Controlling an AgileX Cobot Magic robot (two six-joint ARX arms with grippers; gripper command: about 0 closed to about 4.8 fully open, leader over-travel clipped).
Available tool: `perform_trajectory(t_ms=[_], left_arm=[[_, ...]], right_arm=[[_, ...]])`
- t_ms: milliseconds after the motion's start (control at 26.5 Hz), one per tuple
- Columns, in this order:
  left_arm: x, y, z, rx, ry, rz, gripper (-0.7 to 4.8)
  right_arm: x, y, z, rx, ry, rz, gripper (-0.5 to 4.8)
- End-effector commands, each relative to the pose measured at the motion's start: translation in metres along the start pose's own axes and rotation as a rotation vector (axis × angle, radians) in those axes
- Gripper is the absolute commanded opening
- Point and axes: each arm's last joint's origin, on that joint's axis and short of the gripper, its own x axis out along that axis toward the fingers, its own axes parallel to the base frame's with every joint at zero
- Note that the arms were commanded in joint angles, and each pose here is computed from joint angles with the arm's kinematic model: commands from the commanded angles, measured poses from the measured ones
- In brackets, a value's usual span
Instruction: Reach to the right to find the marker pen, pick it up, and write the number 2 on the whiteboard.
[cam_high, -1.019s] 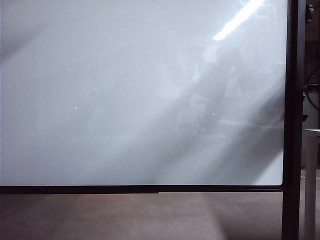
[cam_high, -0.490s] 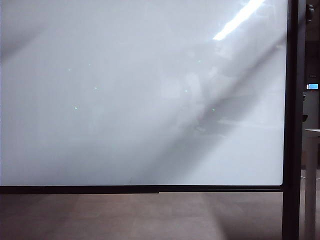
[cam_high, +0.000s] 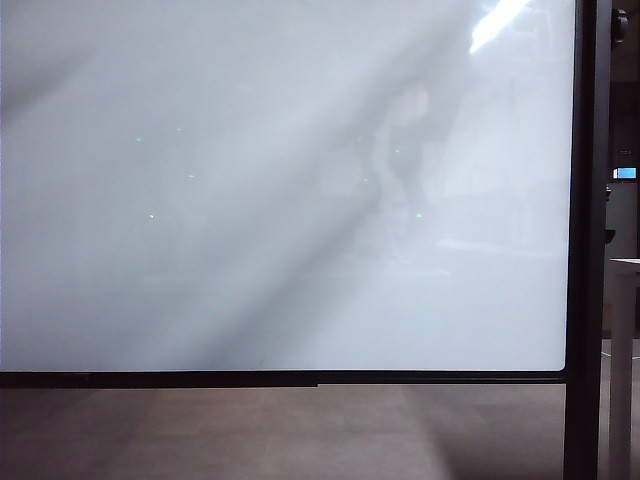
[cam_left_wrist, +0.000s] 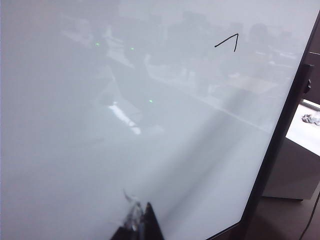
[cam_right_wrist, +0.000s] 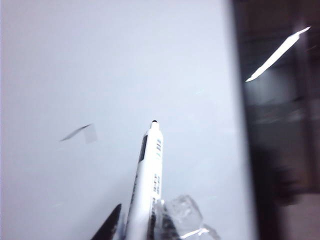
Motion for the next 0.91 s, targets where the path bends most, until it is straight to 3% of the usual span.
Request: perform_trajectory(t_ms=[38, 264, 528, 755, 905], left_arm=[[-0.001, -0.001, 0.002, -0.001, -0.009, -0.018, -0.05], [-0.001, -0.001, 0.001, -0.004, 0.007, -0.028, -0.05], [-0.001, -0.001, 0.0, -0.004, 0.009, -0.029, -0.05], [-0.001, -0.001, 0.0, -0.005, 0.013, -0.028, -0.05], [-0.001, -0.001, 0.0, -0.005, 0.014, -0.028, -0.05]], right_arm=[[0.008, 0.017, -0.009, 0.067, 0.023, 0.03, 0.53], [0.033, 0.066, -0.048, 0.162, 0.145, 0.121, 0.52], [0.09, 0.119, -0.078, 0.105, 0.273, 0.22, 0.53], [0.118, 0.133, -0.109, 0.09, 0.328, 0.218, 0.53], [0.119, 0.132, -0.114, 0.072, 0.338, 0.129, 0.52]])
